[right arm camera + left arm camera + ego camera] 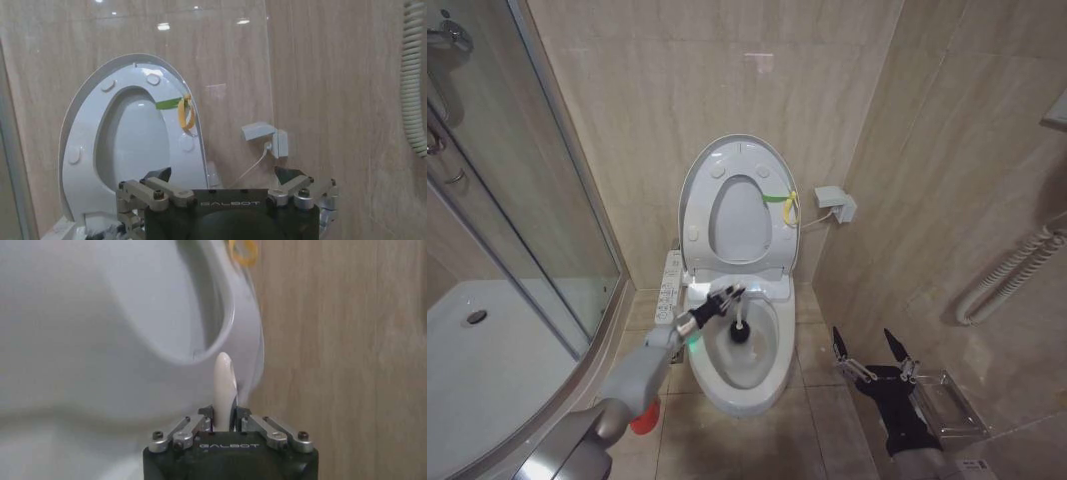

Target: Open the toilet lid, clean the toilet bowl with a toilet brush, close the toilet lid, and flush.

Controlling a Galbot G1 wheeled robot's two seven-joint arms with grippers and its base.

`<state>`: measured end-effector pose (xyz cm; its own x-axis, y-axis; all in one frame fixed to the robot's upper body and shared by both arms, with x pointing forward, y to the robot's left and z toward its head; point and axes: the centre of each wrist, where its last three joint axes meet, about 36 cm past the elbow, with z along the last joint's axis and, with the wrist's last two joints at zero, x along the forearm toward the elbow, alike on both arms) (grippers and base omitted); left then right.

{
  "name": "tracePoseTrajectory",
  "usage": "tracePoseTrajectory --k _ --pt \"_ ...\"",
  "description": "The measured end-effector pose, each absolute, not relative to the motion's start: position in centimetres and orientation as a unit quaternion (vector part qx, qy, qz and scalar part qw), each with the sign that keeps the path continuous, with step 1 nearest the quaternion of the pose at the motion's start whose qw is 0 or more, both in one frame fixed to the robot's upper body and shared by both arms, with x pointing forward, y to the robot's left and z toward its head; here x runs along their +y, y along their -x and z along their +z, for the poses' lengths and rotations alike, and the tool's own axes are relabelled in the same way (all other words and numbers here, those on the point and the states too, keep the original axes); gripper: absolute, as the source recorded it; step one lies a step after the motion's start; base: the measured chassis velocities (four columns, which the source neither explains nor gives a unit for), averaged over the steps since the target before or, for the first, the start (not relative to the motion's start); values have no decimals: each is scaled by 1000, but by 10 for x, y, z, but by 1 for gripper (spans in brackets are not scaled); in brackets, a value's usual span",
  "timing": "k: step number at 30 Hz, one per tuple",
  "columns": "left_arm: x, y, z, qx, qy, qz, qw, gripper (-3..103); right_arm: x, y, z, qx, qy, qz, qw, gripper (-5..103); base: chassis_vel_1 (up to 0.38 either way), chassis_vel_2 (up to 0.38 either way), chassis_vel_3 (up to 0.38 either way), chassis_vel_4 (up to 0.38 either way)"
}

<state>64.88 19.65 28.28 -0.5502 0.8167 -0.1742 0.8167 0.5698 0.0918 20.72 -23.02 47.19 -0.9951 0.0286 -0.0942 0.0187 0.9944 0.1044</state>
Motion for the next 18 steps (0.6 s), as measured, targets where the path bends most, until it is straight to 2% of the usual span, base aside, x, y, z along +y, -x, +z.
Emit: tracePoseTrajectory --k 6,10,18 --pt "165 -653 293 873 -473 -17 115 20 -230 -207 472 997 -12 52 48 100 0 0 0 0" --pt "144 -639 272 872 -477 -35 101 20 -230 -207 472 997 -12 52 48 100 0 0 0 0" --pt "169 -605 219 881 -469 -29 53 20 -230 -207 472 997 -11 52 48 100 0 0 0 0"
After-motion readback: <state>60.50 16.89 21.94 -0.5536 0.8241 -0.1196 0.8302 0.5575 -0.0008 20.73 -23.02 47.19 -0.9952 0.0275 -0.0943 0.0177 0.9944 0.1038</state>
